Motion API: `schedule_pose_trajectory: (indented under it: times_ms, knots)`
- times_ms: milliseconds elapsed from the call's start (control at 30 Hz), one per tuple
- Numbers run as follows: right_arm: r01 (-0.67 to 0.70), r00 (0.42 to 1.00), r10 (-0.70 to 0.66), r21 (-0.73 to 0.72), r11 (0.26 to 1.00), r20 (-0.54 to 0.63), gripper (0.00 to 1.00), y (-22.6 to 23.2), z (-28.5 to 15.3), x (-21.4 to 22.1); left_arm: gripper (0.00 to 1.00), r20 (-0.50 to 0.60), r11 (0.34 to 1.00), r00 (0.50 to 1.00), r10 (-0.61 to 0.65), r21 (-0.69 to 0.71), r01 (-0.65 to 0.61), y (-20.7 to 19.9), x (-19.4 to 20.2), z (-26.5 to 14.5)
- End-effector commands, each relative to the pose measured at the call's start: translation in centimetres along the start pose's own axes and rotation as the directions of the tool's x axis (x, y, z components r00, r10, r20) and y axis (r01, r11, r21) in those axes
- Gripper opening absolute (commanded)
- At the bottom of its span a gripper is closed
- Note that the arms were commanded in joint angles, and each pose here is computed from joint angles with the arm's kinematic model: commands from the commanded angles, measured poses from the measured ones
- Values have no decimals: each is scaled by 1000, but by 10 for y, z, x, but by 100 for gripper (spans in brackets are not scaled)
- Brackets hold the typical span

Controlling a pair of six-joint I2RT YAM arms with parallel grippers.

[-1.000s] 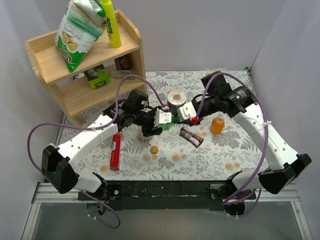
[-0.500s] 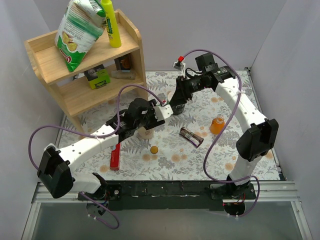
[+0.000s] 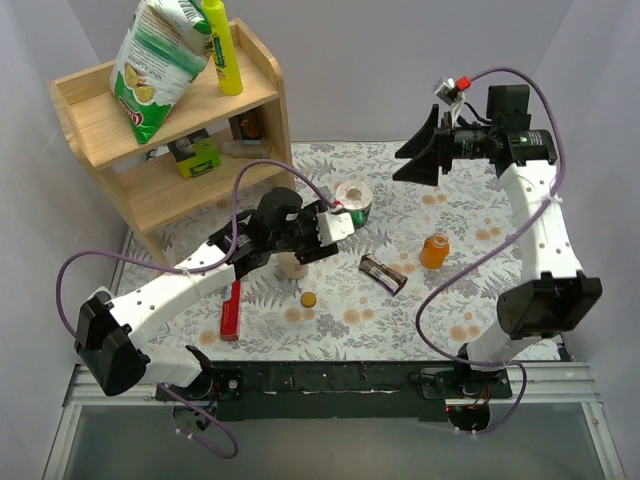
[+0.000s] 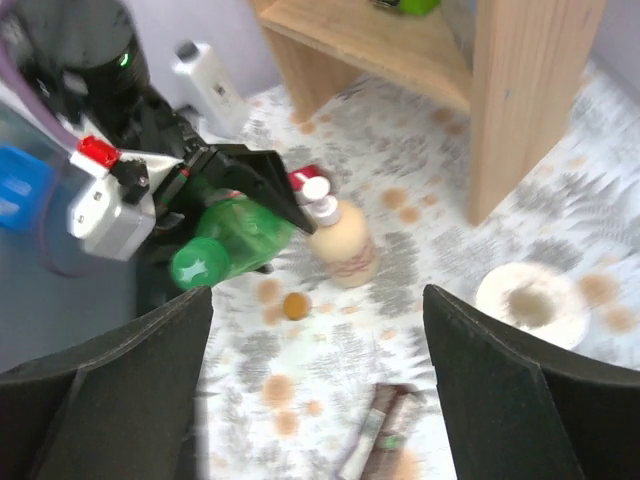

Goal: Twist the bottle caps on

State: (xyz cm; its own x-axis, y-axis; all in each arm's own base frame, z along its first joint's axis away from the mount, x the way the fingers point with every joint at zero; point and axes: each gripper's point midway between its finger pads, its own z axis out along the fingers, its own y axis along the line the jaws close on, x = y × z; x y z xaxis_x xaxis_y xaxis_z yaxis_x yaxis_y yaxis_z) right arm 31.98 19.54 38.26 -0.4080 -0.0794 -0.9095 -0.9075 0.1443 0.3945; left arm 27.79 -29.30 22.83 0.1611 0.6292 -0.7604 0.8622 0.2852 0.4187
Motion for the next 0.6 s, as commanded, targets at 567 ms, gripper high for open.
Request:
schedule_pose_trajectory:
  times_ms: [567]
  knots:
    - [886, 166, -981, -421, 194, -102, 70, 111, 31, 103, 0, 25, 893, 988, 154, 424, -150, -49, -8, -26]
